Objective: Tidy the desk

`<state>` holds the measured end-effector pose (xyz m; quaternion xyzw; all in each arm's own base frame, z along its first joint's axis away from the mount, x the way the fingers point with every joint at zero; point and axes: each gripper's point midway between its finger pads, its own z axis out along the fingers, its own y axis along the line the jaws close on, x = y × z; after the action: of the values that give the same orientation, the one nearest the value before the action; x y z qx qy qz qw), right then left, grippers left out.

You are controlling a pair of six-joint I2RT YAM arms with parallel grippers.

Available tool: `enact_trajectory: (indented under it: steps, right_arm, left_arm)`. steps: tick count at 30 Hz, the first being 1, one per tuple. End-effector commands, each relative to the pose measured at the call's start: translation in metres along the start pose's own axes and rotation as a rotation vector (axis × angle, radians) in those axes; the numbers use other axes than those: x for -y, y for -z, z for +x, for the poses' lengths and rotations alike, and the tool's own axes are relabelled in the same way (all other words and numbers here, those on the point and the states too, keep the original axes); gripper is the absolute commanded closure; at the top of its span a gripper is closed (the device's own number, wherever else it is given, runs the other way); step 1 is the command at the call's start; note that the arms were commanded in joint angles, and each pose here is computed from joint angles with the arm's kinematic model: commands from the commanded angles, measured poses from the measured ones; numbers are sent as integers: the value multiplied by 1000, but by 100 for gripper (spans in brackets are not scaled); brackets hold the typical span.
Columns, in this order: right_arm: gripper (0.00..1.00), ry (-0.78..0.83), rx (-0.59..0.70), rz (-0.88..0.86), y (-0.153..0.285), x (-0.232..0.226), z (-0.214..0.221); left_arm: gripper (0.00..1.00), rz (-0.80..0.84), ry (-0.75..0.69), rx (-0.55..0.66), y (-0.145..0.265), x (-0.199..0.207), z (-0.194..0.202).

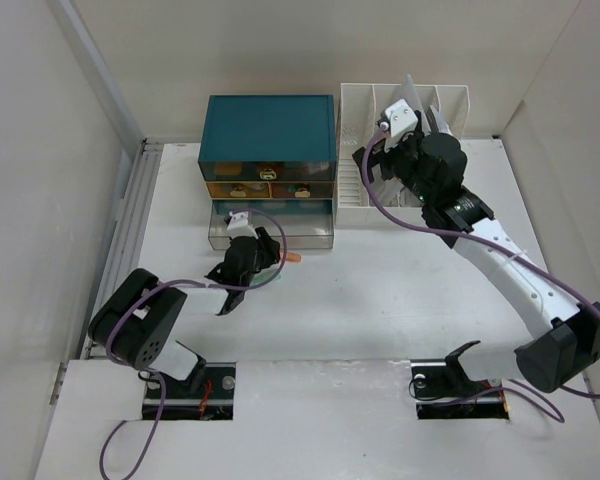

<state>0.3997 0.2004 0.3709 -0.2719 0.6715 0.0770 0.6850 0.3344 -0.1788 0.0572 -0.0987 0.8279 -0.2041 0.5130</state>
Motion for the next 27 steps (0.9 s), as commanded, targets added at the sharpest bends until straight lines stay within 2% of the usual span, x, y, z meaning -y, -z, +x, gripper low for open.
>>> enact_trajectory:
  steps: [1,5,10,18,27]
  right_arm:
    - [0,-18,62,-20,-4,-3,-15]
    - [0,-18,55,-31,-5,-6,-11]
    - [0,-18,46,-34,-7,-7,-7]
    - [0,-18,46,-34,-7,-7,-7]
    - [0,-18,38,-36,-10,-8,-3]
  left_arm:
    - [64,47,49,-3,13,15,5]
    - [64,47,58,-22,21,13,16]
    - [64,30,61,3,20,11,11]
    - [64,9,42,17,4,18,1]
    - [64,-50,6,30,-27,7,-18]
